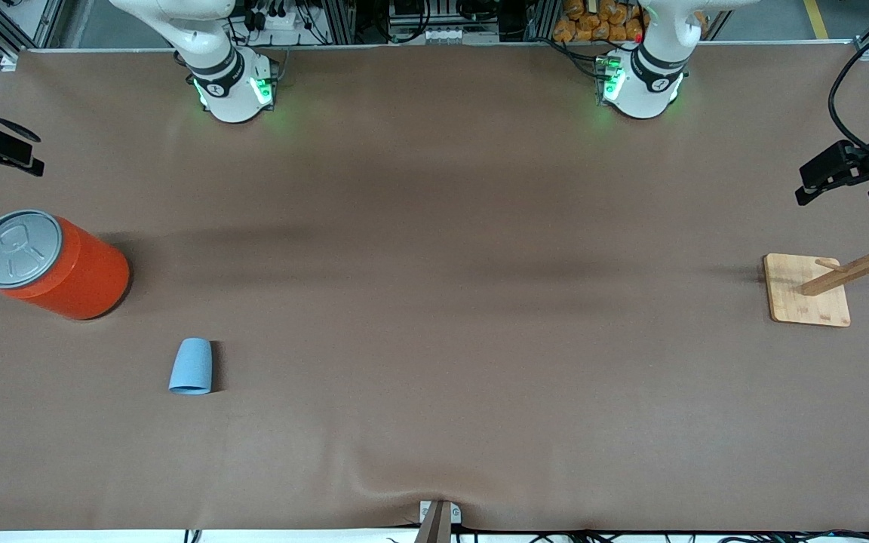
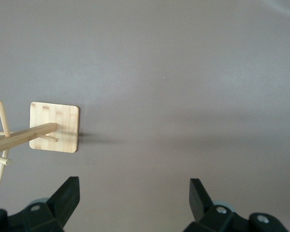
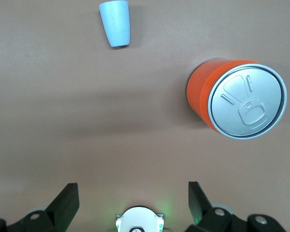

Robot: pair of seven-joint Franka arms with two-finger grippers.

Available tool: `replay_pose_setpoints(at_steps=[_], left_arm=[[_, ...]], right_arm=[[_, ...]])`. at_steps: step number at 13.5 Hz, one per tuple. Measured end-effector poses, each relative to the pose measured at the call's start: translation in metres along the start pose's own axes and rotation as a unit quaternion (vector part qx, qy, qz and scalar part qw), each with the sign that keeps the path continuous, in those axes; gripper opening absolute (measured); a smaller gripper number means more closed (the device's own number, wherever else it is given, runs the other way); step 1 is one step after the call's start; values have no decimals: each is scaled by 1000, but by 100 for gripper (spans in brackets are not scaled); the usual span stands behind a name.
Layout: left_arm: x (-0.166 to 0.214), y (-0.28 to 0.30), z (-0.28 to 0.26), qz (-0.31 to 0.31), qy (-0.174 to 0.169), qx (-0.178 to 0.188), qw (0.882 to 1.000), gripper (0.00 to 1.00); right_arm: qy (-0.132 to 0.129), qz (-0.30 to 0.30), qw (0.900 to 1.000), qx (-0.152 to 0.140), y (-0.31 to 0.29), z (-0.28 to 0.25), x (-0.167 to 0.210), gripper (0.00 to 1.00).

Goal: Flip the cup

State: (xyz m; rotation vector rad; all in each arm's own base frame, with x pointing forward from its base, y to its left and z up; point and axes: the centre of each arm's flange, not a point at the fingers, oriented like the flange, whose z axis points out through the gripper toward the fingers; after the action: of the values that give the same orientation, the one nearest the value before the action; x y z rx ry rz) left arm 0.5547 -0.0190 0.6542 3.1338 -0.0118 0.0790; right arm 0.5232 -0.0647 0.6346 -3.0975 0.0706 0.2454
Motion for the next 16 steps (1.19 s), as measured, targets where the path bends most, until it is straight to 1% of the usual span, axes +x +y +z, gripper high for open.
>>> replay_pose_setpoints(at_steps=[7, 11, 13, 16], left_arm=[[0, 0, 0, 0, 0, -3, 1000, 100], [0, 1, 0, 0, 0, -3, 1000, 100], [0, 1, 0, 1, 0, -3, 1000, 100], [0, 1, 0, 1, 0, -3, 1000, 100]], right_arm=[[-1, 0, 1000, 0, 0, 1, 0, 100], [-12, 1, 1000, 2, 1, 11, 6, 100], [-16, -2, 1000, 8, -2, 22, 17, 100], [-20, -21, 1000, 11, -21, 52, 48, 100]])
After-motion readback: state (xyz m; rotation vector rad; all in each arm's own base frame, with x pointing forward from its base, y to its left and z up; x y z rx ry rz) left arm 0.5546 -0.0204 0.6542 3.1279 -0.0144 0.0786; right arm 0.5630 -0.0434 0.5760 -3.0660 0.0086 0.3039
